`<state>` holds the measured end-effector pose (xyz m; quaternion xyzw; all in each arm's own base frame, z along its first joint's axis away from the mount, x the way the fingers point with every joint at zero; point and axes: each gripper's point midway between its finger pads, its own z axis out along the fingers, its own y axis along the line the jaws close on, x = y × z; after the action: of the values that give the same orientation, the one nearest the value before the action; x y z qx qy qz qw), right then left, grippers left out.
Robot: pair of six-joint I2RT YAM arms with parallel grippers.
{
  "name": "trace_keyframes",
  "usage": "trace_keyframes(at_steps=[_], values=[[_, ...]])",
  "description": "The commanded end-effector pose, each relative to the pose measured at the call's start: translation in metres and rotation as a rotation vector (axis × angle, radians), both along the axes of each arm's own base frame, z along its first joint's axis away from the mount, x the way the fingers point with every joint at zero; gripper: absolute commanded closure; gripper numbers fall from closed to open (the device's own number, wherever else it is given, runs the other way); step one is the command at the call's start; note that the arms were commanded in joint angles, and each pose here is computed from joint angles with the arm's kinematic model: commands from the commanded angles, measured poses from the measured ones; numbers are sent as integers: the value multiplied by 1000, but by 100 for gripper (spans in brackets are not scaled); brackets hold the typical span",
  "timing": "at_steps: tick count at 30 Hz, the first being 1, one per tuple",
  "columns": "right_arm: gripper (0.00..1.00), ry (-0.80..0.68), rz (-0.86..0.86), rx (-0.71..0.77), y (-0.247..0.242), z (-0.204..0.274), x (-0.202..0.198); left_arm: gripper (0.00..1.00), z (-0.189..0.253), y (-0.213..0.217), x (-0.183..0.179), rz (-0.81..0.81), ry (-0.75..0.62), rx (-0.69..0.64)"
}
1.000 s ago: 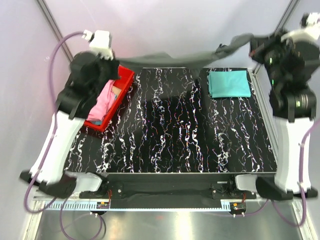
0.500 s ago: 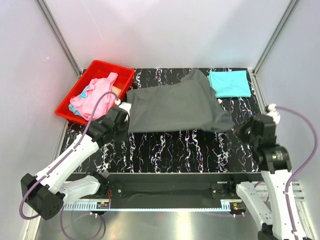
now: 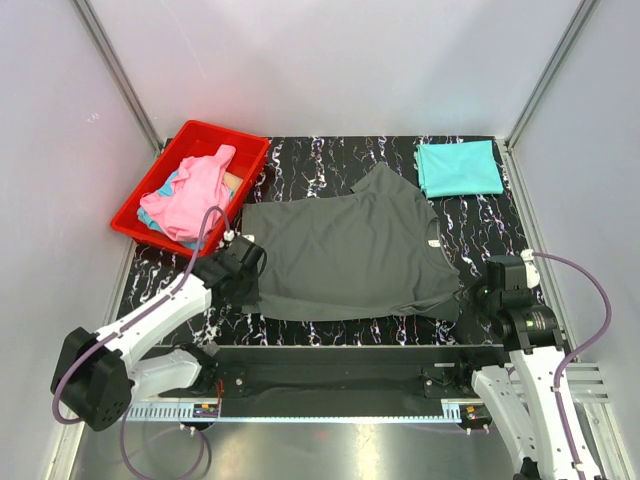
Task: Fold and stack the t-shirts
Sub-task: Flatten the tshirt out
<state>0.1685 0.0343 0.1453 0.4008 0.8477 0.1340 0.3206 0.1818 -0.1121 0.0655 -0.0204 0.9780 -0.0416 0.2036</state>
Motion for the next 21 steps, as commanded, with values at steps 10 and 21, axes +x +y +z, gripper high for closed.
trace_keyframes(at_steps=[10, 21], values=[[100, -97, -119, -77, -24, 24, 10, 100, 29, 32, 19, 250, -181, 71], [100, -143, -89, -60, -20, 39, 11, 65, 28, 14, 20, 67, -90, 79]])
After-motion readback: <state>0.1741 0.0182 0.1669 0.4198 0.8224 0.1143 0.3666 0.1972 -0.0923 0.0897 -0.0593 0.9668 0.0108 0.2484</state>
